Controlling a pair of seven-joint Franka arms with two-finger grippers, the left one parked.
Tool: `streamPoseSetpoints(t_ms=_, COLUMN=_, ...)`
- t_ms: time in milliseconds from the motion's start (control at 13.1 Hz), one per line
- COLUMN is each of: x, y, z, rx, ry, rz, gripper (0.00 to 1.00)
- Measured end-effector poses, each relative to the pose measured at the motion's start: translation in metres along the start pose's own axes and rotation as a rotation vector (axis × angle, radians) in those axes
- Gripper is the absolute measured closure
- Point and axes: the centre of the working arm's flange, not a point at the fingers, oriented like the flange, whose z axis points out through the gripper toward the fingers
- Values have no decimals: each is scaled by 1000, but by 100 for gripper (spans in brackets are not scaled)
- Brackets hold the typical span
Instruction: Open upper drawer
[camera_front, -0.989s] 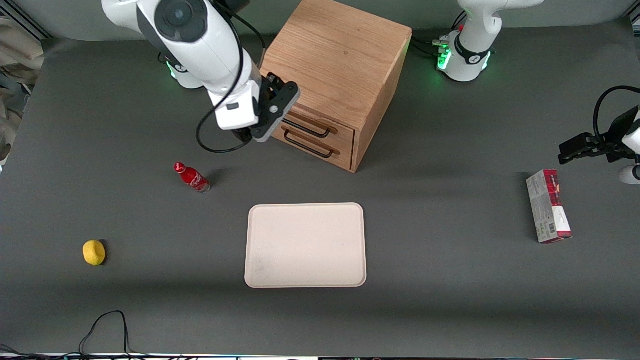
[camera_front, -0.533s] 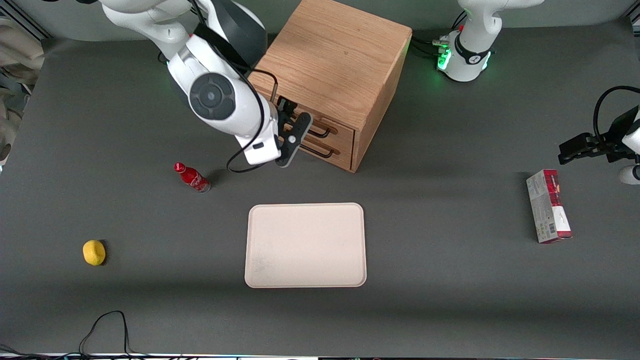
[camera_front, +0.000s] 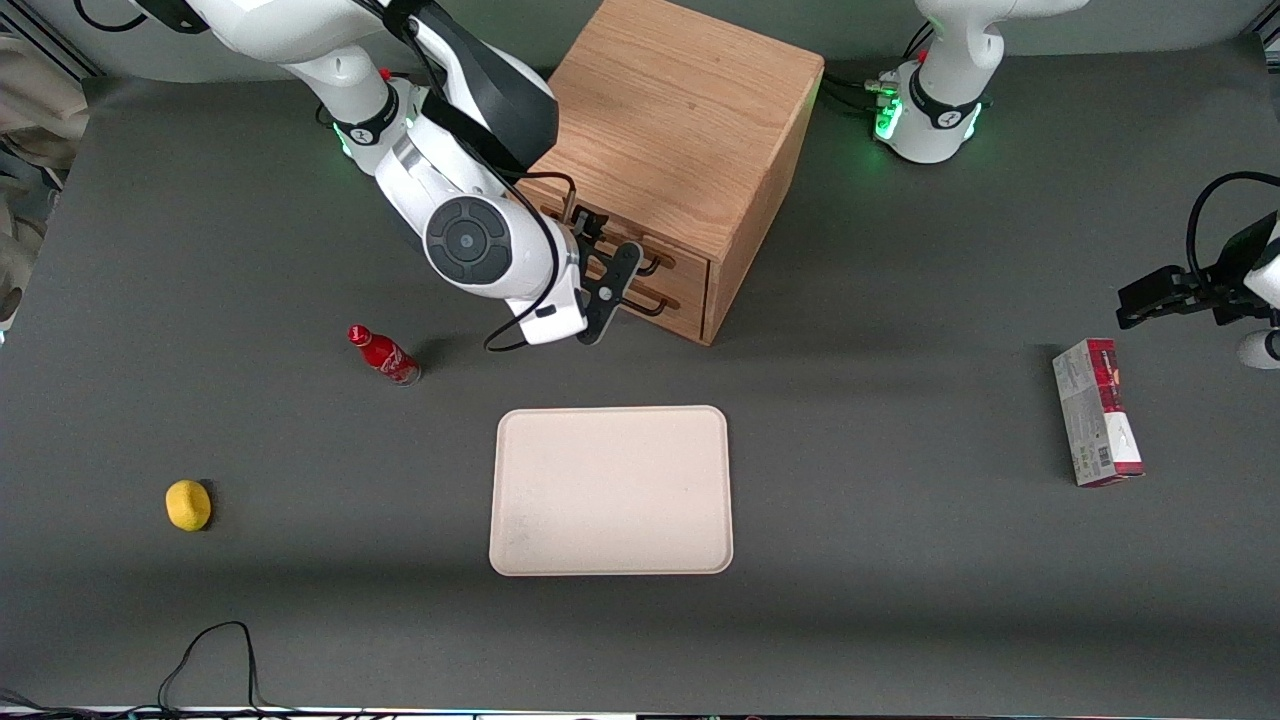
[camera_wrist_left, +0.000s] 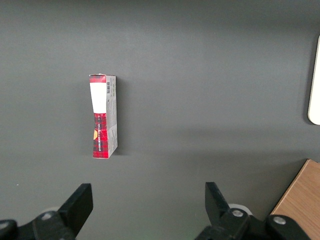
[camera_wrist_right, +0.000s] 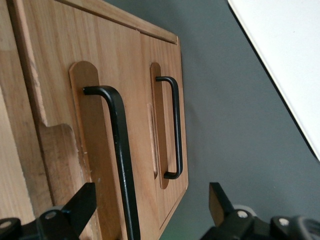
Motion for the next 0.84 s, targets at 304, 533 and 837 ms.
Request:
streamPoseSetpoints(t_ms=304, x=2, y=6, z=12, rx=14, ry=-18, rz=-5, gripper=0)
streamPoseSetpoints(t_ms=533, x=5, y=11, z=22, rx=23, ry=-20, rz=-4, gripper=0)
streamPoseSetpoints(t_ms=837, x=9, y=17, z=33, rx=26, ry=-9, rz=-4, gripper=0)
